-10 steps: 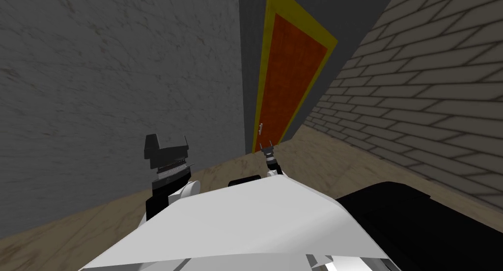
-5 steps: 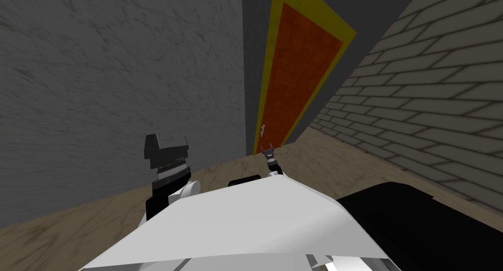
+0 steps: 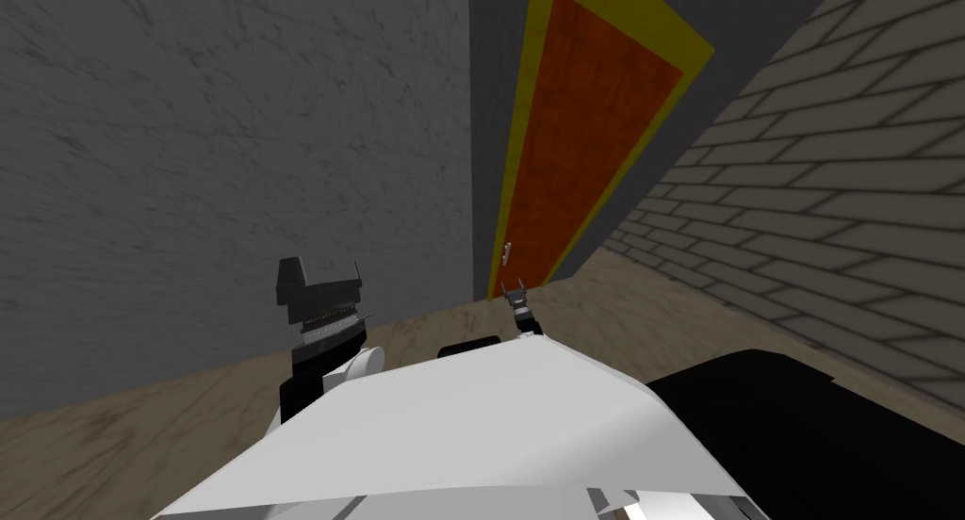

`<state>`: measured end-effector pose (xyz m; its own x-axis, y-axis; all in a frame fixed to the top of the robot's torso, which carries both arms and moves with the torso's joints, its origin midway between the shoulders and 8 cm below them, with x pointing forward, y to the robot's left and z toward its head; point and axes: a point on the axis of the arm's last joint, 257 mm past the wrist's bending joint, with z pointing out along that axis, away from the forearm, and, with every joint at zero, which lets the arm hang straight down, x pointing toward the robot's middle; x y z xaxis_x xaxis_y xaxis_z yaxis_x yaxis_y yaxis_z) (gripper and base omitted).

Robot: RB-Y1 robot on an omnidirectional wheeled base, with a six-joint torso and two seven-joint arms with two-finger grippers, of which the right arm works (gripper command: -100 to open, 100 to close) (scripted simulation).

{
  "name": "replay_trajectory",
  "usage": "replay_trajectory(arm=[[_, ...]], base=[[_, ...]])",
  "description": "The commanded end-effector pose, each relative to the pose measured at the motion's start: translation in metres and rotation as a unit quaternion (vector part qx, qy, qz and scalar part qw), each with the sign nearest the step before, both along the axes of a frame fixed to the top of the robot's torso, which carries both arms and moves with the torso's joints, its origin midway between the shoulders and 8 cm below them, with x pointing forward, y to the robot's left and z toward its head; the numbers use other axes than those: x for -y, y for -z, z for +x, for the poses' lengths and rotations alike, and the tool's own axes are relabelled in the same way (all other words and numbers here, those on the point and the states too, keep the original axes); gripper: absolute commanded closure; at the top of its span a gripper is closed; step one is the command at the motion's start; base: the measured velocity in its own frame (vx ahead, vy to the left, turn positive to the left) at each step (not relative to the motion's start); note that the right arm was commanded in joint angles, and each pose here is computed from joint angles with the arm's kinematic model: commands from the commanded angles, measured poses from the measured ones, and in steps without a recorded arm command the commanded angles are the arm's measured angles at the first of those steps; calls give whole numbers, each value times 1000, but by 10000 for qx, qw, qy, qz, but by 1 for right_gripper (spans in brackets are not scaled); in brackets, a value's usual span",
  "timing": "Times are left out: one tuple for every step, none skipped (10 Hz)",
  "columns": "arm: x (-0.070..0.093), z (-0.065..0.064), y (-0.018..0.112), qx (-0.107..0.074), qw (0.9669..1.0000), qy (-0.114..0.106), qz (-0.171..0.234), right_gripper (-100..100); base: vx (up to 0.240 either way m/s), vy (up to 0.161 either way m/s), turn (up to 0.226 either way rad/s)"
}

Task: Pull the door open

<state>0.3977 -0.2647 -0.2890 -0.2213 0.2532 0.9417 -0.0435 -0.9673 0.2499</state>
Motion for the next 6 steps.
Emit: replay_trajectory(arm=[[7, -1, 11, -119, 9998, -5, 152, -100], [10, -2, 17, -185, 9996, -2, 234, -100], [18, -5, 30, -316, 9987, 10, 392, -100], [22, -6, 36, -380, 9982, 19, 469, -100], [26, -8, 42, -441, 9976, 31, 542, -100], [30, -9, 47, -494, 9969, 44, 605, -100]], base=[[74, -64, 116], [88, -67, 91], [104, -99, 136], [110, -93, 138], [89, -74, 115], [74, -67, 74]])
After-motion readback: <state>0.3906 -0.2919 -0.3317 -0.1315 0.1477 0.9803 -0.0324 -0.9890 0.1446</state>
